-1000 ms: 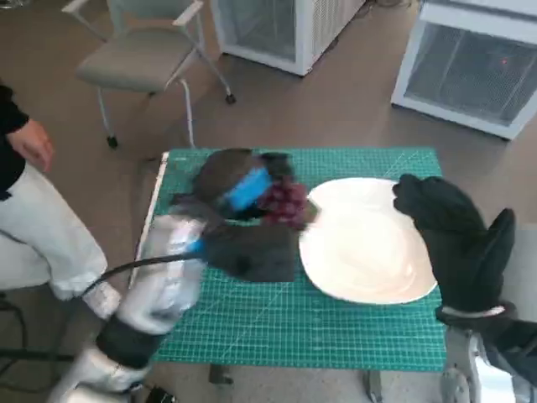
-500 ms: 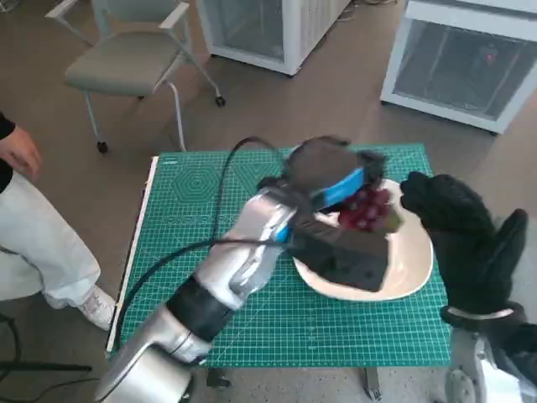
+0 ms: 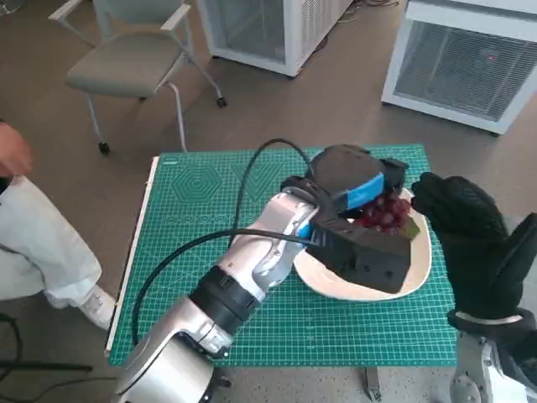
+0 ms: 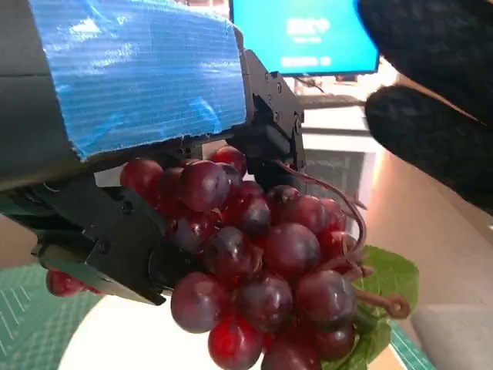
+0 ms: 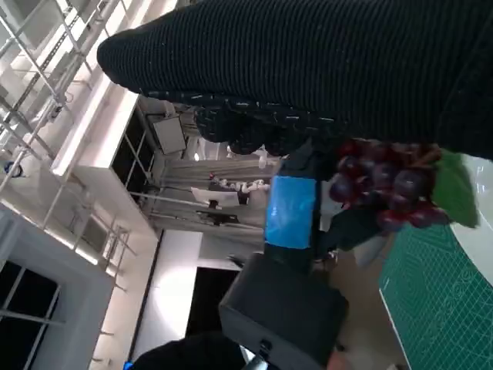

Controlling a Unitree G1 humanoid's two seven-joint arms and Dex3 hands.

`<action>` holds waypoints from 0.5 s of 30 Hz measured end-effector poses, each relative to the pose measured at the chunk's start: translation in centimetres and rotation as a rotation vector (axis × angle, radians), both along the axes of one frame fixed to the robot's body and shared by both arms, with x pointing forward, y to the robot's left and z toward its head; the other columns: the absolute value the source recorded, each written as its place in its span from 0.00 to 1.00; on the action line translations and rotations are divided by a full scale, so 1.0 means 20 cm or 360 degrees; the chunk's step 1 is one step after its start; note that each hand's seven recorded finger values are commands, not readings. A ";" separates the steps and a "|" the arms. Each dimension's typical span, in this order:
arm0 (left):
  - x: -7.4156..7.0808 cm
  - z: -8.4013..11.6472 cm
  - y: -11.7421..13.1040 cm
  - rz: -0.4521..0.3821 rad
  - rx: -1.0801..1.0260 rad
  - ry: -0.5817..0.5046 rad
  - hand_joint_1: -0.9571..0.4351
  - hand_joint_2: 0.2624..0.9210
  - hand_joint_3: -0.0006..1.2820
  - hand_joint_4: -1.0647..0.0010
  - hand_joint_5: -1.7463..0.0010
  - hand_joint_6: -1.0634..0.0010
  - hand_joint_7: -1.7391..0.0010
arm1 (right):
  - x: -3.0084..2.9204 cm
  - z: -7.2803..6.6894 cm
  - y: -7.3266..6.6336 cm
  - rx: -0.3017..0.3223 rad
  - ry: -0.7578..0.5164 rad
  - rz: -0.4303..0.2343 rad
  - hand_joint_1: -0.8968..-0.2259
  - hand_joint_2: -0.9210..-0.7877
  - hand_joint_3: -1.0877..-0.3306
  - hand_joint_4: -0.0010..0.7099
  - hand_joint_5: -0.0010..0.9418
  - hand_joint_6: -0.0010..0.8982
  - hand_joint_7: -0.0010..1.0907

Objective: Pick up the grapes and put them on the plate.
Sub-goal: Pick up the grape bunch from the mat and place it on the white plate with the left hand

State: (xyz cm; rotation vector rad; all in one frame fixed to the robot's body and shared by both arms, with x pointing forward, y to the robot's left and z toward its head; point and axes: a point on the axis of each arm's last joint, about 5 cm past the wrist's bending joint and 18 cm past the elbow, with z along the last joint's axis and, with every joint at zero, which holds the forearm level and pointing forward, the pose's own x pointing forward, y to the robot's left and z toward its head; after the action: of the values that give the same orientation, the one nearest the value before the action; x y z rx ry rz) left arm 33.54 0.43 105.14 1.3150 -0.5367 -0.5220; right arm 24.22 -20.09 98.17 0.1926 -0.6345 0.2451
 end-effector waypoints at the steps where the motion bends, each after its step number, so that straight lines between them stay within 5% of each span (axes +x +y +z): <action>1: 0.00 0.00 0.00 -0.0003 -0.0002 0.0003 0.69 1.00 0.11 0.40 0.30 0.51 0.27 | 0.000 0.00 0.00 0.0000 0.0000 -0.0001 0.78 0.00 0.59 0.58 0.80 0.23 0.91; 11: 0.00 -0.01 0.00 -0.0002 -0.0027 0.0055 0.69 1.00 0.15 0.44 0.23 0.57 0.27 | -0.004 0.00 0.00 0.0004 0.0006 -0.0010 0.78 0.00 0.59 0.59 0.79 0.24 0.90; 13: 0.01 -0.01 0.00 0.0002 -0.0026 0.0082 0.68 0.98 0.16 0.51 0.32 0.61 0.33 | -0.005 -0.01 0.00 0.0005 0.0007 -0.0012 0.78 0.00 0.59 0.59 0.79 0.24 0.90; 15: 0.01 -0.01 0.01 0.0005 -0.0020 0.0119 0.64 0.94 0.14 0.60 0.56 0.65 0.50 | -0.006 -0.01 0.00 0.0005 0.0009 -0.0014 0.78 0.00 0.59 0.59 0.79 0.24 0.89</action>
State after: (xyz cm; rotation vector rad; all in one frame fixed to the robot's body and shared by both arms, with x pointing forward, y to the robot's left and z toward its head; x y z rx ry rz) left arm 33.70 0.54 104.93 1.2795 -0.4752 -0.5619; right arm 24.09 -20.12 98.02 0.1937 -0.6299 0.2351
